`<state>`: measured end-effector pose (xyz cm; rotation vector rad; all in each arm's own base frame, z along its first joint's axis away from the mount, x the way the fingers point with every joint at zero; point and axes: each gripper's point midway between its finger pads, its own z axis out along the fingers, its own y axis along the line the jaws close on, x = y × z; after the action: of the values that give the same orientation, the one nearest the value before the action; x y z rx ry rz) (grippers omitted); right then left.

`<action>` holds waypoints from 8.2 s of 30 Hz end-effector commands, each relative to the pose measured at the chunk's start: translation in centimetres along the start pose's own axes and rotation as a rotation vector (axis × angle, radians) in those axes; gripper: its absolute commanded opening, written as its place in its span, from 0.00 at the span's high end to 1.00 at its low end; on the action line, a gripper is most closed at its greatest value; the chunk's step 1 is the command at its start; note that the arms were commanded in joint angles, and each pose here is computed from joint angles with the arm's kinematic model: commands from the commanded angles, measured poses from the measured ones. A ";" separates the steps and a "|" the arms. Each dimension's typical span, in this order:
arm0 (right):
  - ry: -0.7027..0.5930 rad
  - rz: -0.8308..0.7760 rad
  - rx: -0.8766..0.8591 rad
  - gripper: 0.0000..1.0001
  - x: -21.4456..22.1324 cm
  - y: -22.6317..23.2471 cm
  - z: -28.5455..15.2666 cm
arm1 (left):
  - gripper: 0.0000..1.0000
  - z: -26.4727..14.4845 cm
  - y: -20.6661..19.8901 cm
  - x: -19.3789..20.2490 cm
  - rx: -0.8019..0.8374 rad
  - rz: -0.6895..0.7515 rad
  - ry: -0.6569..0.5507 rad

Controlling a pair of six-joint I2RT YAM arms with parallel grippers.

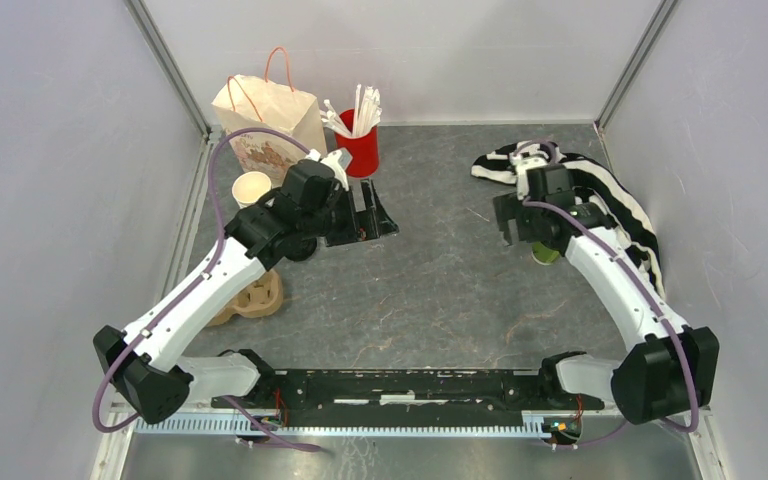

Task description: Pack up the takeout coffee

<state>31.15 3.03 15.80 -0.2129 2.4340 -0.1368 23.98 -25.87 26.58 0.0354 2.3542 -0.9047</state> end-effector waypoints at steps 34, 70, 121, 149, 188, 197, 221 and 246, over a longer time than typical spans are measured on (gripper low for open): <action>-0.050 -0.384 -0.376 0.02 -5.0 15.6 -2.7 | 0.53 -8.5 33.3 -17.6 -0.916 -0.294 -0.259; -0.043 -0.366 -0.374 0.02 -4.5 14.8 -2.1 | 0.75 -6.5 35.3 -15.5 -0.935 -0.299 -0.156; -0.044 -0.373 -0.365 0.02 -4.0 14.5 -2.1 | 0.98 -10.8 32.3 -17.8 -0.628 -0.561 -0.734; -0.061 -0.397 -0.382 0.02 -3.7 15.1 -2.9 | 0.98 -8.7 30.8 -16.0 -0.617 -0.615 -0.544; -0.158 0.335 -1.314 0.02 -20.9 40.1 -4.0 | 0.98 -7.3 28.5 -16.4 -0.557 -0.549 -0.534; -0.159 0.551 -1.395 0.02 -21.0 47.0 -2.2 | 0.98 -6.8 29.0 -15.5 -0.559 -0.556 -0.533; -0.050 0.626 -1.349 0.37 -18.2 49.7 2.9 | 0.98 -5.8 28.4 -14.3 -0.507 -0.576 -0.497; -0.077 0.655 -1.437 0.16 -18.7 49.7 1.6 | 0.98 -5.4 28.9 -14.6 -0.518 -0.573 -0.482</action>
<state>41.00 54.94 15.30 0.0414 2.0615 1.7443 38.47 2.48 18.69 -1.0282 2.1281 -0.3976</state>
